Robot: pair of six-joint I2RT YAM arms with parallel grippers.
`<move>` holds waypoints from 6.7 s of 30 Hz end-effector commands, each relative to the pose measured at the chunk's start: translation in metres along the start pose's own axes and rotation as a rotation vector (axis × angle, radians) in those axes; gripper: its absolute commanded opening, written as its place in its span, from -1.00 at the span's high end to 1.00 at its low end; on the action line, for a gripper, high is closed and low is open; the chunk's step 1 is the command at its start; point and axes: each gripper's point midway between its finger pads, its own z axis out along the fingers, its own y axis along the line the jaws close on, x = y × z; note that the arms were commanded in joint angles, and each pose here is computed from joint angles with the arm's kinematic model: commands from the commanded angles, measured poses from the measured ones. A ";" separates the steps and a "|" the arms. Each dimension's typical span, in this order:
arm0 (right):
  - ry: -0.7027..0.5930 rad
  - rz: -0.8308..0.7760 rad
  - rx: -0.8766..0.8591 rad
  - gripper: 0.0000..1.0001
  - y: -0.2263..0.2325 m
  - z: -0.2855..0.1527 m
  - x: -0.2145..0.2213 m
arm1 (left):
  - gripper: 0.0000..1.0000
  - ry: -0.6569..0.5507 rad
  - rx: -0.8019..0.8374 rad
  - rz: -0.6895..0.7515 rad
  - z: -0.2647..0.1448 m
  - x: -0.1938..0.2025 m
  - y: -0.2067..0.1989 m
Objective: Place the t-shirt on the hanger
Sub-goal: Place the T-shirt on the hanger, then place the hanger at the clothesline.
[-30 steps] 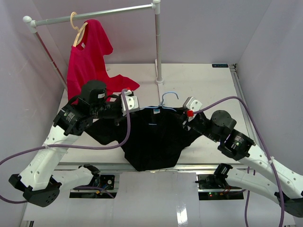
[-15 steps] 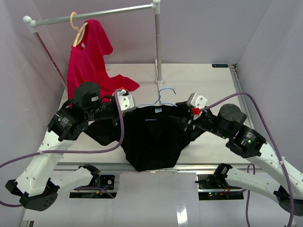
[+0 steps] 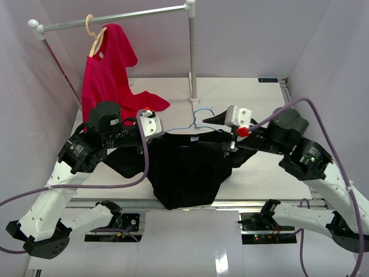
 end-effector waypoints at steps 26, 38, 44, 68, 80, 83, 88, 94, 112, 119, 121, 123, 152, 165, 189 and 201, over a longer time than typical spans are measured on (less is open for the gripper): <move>0.014 -0.073 0.074 0.84 -0.015 0.007 0.013 | -0.36 -0.080 -0.132 0.034 -0.029 -0.022 0.006; 0.090 -0.046 0.000 0.84 -0.002 0.020 0.043 | -0.72 -0.215 -0.023 0.014 -0.025 -0.070 0.001; 0.098 -0.029 -0.067 0.84 0.010 0.027 0.051 | -0.68 -0.178 0.088 -0.106 -0.001 -0.075 0.003; 0.050 -0.006 -0.073 0.84 0.012 0.044 0.061 | 0.20 -0.275 0.330 -0.261 0.037 -0.066 -0.024; 0.018 0.004 -0.003 0.84 0.001 0.048 0.057 | 0.09 -0.225 0.265 -0.319 0.048 -0.037 -0.022; 0.017 -0.004 0.006 0.84 -0.001 0.046 0.055 | 0.06 -0.213 0.233 -0.284 0.044 -0.030 -0.022; 0.021 -0.019 0.012 0.84 -0.001 0.039 0.053 | 0.05 -0.169 0.172 -0.248 0.036 -0.025 -0.017; 0.029 -0.032 -0.001 0.85 0.003 0.033 0.052 | -0.02 -0.138 0.179 -0.255 0.026 -0.029 -0.020; 0.020 -0.070 -0.048 0.85 0.015 0.012 0.042 | -0.44 -0.042 0.137 -0.246 0.001 -0.019 -0.028; 0.008 -0.087 -0.034 0.85 0.012 0.006 0.031 | -0.38 -0.018 0.168 -0.273 0.004 -0.009 -0.035; 0.003 -0.090 -0.033 0.85 0.012 0.004 0.030 | -0.35 -0.006 0.175 -0.285 0.008 -0.005 -0.034; -0.002 -0.092 -0.033 0.85 0.013 0.003 0.028 | -0.32 0.001 0.179 -0.288 0.010 -0.003 -0.034; 0.042 0.108 0.308 -0.71 -0.031 -0.027 0.032 | 1.00 0.104 -0.102 -0.379 0.019 0.038 0.005; -0.079 0.266 0.659 -0.80 -0.057 -0.113 0.008 | 1.00 0.342 -0.713 -0.628 -0.030 0.105 0.063; -0.103 0.418 0.672 -0.89 -0.039 -0.111 0.047 | 1.00 -0.036 -1.327 -0.556 -0.059 0.001 0.236; -0.148 0.434 0.647 -0.89 -0.029 -0.114 0.052 | 1.00 -0.181 -1.334 -0.410 -0.038 -0.033 0.278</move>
